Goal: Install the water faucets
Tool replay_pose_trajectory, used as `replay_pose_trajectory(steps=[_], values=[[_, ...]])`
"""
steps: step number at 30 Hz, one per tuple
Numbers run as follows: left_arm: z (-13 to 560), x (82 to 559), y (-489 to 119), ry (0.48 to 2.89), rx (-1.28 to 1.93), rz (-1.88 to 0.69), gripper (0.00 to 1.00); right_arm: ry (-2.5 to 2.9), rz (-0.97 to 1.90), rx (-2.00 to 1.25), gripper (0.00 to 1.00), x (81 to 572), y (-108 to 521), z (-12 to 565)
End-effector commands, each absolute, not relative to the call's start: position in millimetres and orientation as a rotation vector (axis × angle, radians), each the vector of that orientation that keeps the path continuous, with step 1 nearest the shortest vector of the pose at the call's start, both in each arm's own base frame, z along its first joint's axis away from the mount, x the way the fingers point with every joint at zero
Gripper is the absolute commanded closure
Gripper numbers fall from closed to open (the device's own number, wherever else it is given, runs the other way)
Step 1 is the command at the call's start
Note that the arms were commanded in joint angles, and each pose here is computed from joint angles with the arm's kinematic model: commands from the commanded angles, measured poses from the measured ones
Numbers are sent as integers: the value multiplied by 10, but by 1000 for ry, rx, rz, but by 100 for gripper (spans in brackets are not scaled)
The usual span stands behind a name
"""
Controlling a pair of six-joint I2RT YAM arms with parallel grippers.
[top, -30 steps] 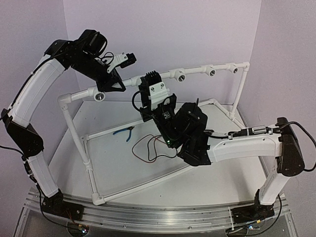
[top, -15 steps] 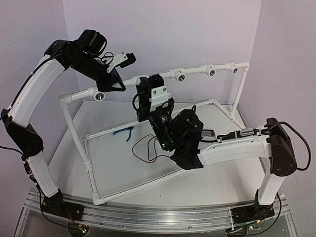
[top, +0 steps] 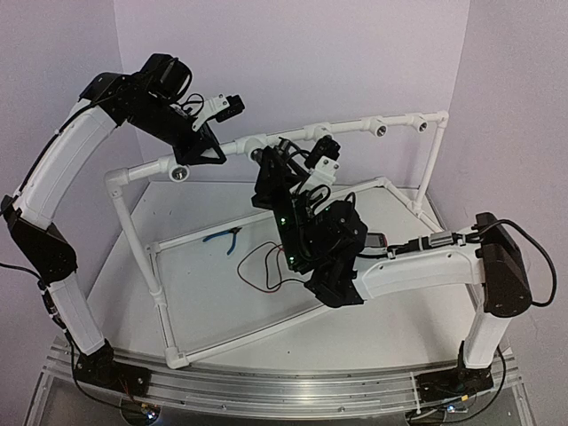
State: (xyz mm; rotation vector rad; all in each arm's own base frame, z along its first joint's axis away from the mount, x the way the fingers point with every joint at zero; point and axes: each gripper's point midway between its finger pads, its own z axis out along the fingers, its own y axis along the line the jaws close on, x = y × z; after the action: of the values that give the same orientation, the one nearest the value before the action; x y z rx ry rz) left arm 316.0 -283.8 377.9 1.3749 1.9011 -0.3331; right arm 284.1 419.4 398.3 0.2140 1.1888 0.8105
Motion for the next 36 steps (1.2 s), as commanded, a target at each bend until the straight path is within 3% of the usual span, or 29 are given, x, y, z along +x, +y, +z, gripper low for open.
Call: replay_pose_trajectory(steps=[1,14,21,25,36], values=[[3690,2825,-2992,2057,1287,-625,100,1277,766,467,100,3272,3938,3502],[3710,2858,-3013,2043,1279,-622,100,1244,790,460,100,3254,4139,3656],[3714,2863,-3008,2045,1274,-617,100,1121,528,99,100,2978,4573,4105],[3711,2870,-3006,2045,1272,-615,100,1066,418,-28,100,2891,4770,4034],[3704,2875,-2999,2042,1276,-605,100,989,391,-117,100,2694,4533,4328]])
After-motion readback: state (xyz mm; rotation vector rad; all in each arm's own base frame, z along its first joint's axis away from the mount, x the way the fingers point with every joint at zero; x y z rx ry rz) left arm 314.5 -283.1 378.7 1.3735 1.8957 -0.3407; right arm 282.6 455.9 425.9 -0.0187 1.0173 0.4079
